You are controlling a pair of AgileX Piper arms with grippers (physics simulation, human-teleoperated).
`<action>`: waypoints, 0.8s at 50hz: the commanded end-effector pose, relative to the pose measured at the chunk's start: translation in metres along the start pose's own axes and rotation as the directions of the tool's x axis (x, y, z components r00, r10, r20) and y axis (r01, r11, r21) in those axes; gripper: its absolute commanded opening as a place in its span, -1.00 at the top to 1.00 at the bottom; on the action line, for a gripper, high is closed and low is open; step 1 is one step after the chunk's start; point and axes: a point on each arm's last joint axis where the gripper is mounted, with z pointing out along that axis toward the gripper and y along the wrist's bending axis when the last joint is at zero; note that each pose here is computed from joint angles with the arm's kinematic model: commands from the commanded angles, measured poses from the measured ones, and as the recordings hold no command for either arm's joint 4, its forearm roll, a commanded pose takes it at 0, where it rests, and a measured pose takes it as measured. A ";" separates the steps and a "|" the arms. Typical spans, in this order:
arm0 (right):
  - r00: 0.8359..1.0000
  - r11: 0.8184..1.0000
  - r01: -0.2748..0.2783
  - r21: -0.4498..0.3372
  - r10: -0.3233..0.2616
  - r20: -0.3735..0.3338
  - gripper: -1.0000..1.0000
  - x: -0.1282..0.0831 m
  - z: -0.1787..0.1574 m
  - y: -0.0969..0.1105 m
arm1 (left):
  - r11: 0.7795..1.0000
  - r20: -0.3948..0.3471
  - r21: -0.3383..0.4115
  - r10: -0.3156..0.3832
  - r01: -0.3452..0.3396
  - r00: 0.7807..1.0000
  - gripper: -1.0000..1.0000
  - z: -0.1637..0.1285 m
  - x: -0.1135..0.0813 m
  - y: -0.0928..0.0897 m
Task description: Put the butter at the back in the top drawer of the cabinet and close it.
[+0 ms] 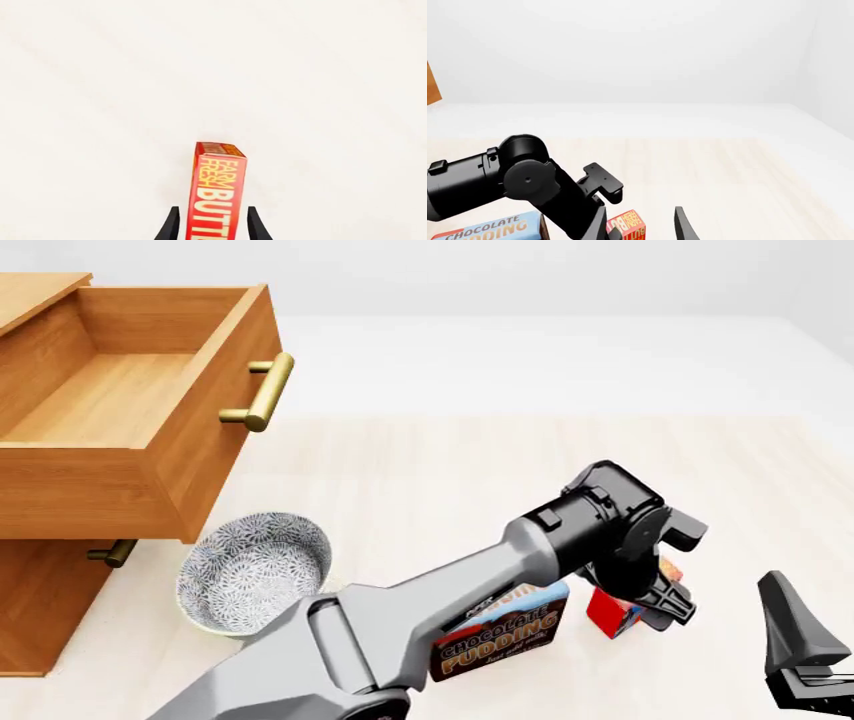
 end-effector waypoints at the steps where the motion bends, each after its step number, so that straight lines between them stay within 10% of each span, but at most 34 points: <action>1: 1.000 1.000 0.000 0.000 0.000 0.000 -1.00 0.000 0.000 0.000 | 1.000 -0.015 -0.002 -0.012 0.012 1.000 -1.00 0.012 0.004 -0.001; 2: 1.000 1.000 0.000 0.000 0.000 0.000 -1.00 0.000 0.000 0.000 | 1.000 -0.014 -0.003 -0.011 0.011 1.000 -1.00 0.012 0.004 0.000; 3: 1.000 1.000 0.000 0.000 0.000 0.000 -1.00 0.000 0.000 0.000 | 1.000 -0.016 -0.004 -0.012 0.012 1.000 1.00 0.013 0.004 0.001; 40: 1.000 1.000 0.000 0.000 0.000 0.000 -1.00 0.000 0.000 0.000 | 1.000 0.088 0.021 0.015 -0.017 0.996 1.00 -0.021 -0.012 -0.007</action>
